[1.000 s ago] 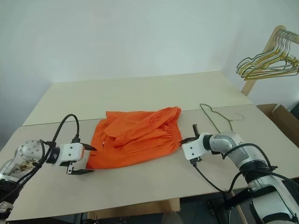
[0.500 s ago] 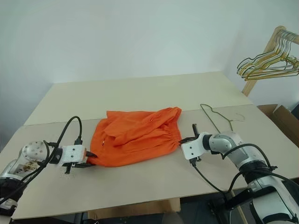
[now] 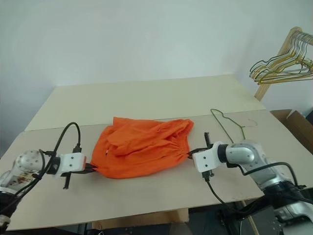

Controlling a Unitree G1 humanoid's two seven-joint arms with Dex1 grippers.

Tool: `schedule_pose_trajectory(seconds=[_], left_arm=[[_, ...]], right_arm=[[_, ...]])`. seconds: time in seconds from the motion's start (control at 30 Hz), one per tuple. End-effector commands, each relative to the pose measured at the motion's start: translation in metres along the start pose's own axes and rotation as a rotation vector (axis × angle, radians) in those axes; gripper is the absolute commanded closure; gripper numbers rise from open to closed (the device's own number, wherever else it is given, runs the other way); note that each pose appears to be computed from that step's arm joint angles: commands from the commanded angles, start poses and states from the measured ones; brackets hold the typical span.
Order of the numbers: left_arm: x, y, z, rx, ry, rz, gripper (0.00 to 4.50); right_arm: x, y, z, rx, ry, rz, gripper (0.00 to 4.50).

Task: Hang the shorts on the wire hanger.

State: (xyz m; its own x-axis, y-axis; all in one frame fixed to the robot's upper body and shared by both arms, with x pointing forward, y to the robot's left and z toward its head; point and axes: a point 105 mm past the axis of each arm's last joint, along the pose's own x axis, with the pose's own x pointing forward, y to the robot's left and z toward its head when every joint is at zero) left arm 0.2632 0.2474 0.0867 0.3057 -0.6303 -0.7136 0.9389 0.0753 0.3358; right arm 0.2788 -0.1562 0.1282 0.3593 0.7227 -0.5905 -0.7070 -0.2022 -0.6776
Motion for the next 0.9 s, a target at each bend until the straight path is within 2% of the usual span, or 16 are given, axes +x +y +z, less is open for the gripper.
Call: schedule_pose_trajectory(seconds=[0.03, 0.13, 0.23, 0.33, 0.43, 0.5, 0.53, 0.57, 0.6, 0.63, 0.7, 0.73, 0.8, 0.9], left_arm=[[-0.040, -0.001, 0.038, 0.000, -0.057, -0.068, 4.48], [-0.045, 0.002, 0.048, 0.005, -0.052, -0.083, 4.48], [-0.026, 0.025, 0.062, 0.021, -0.109, -0.022, 4.48], [0.010, 0.089, 0.082, 0.032, -0.155, 0.242, 4.48], [0.016, 0.159, 0.105, 0.037, -0.166, 0.604, 4.48], [-0.013, 0.212, 0.144, 0.030, -0.291, 0.948, 4.48], [-0.052, 0.235, 0.176, 0.055, -0.407, 1.158, 4.48], [-0.081, 0.247, 0.197, 0.068, -0.492, 1.297, 4.48], [-0.101, 0.251, 0.210, 0.079, -0.548, 1.380, 4.48], [-0.138, 0.252, 0.229, 0.113, -0.645, 1.508, 4.48], [-0.187, 0.242, 0.251, 0.173, -0.793, 1.653, 4.48], [-0.204, 0.234, 0.260, 0.211, -0.876, 1.664, 4.48], [-0.215, 0.223, 0.266, 0.260, -0.937, 1.617, 4.48], [-0.193, 0.220, 0.244, 0.249, -0.827, 1.474, 4.48]], right_arm=[[-0.036, -0.012, 0.054, 0.069, -0.171, 0.065, 4.50], [-0.044, -0.014, 0.065, 0.125, -0.224, 0.098, 4.50], [-0.031, -0.043, 0.051, 0.171, -0.211, -0.043, 4.50], [-0.013, -0.100, 0.016, 0.171, -0.071, -0.298, 4.50], [-0.016, -0.154, -0.004, 0.125, 0.066, -0.539, 4.50], [-0.040, -0.206, -0.006, 0.054, 0.148, -0.800, 4.50], [-0.074, -0.242, 0.006, -0.029, 0.175, -1.029, 4.50], [-0.099, -0.264, 0.017, -0.091, 0.185, -1.187, 4.50], [-0.116, -0.275, 0.027, -0.159, 0.188, -1.282, 4.50], [-0.145, -0.287, 0.047, -0.245, 0.165, -1.421, 4.50], [-0.183, -0.291, 0.076, -0.374, 0.082, -1.601, 4.50], [-0.194, -0.289, 0.085, -0.421, 0.053, -1.641, 4.50], [-0.201, -0.283, 0.090, -0.422, -0.017, -1.645, 4.50], [-0.174, -0.267, 0.066, -0.312, -0.034, -1.506, 4.50]])
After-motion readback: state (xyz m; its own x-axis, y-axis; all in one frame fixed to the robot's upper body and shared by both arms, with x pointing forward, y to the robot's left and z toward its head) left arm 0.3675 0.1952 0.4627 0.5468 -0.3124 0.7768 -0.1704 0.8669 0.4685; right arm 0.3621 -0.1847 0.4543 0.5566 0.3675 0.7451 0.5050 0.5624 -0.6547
